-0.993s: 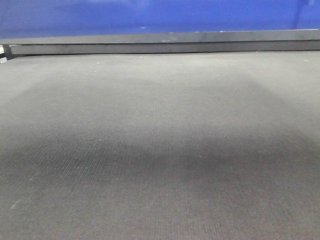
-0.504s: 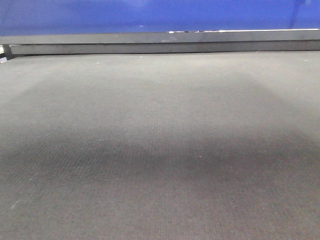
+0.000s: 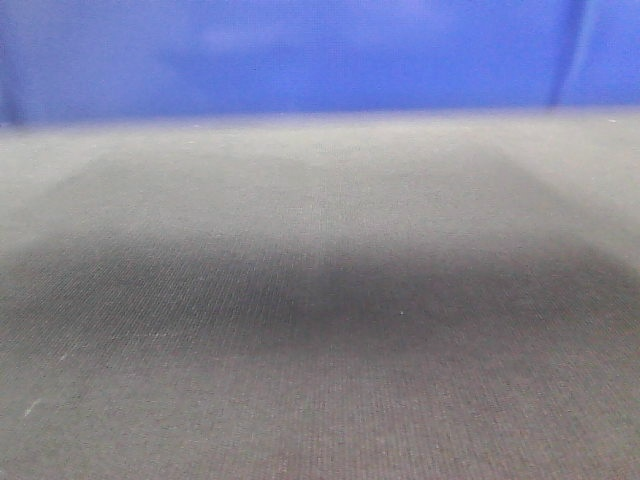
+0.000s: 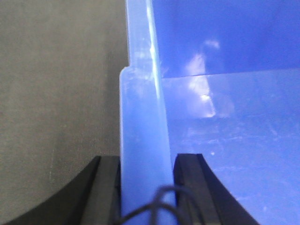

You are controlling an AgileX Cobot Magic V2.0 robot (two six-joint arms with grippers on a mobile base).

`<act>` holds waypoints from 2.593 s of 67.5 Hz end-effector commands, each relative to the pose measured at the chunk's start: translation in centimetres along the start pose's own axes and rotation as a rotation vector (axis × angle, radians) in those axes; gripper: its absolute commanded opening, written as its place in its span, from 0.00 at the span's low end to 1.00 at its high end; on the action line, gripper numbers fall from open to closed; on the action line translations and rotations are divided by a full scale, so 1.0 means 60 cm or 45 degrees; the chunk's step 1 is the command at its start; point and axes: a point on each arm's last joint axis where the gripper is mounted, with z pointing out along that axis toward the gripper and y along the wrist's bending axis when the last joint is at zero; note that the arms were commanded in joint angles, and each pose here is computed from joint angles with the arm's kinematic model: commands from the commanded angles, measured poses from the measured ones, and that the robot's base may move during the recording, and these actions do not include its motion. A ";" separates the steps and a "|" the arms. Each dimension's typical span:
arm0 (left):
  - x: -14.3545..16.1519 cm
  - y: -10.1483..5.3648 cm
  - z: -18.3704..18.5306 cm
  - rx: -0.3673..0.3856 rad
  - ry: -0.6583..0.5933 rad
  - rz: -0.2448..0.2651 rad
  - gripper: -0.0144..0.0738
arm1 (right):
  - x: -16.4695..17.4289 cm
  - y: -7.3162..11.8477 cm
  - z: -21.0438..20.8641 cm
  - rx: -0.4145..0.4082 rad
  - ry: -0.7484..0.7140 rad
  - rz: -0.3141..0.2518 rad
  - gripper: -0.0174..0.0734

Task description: Move blue bin to conveyor side

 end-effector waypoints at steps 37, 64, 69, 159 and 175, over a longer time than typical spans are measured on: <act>-0.022 -0.029 0.196 0.075 -0.020 -0.011 0.16 | -0.042 0.031 0.220 -0.068 -0.038 0.001 0.16; -0.024 -0.028 0.187 0.075 -0.031 -0.013 0.84 | -0.043 0.028 0.202 -0.066 -0.047 0.004 0.82; -0.027 -0.026 0.170 0.075 -0.045 -0.016 0.83 | -0.047 0.025 0.183 -0.069 -0.081 0.009 0.82; 0.344 0.048 -0.079 0.029 -0.729 -0.095 0.15 | 0.353 -0.052 -0.025 -0.061 -0.761 0.103 0.11; 0.392 0.047 -0.101 0.039 -0.914 -0.095 0.15 | 0.417 -0.057 -0.087 -0.051 -1.052 0.079 0.11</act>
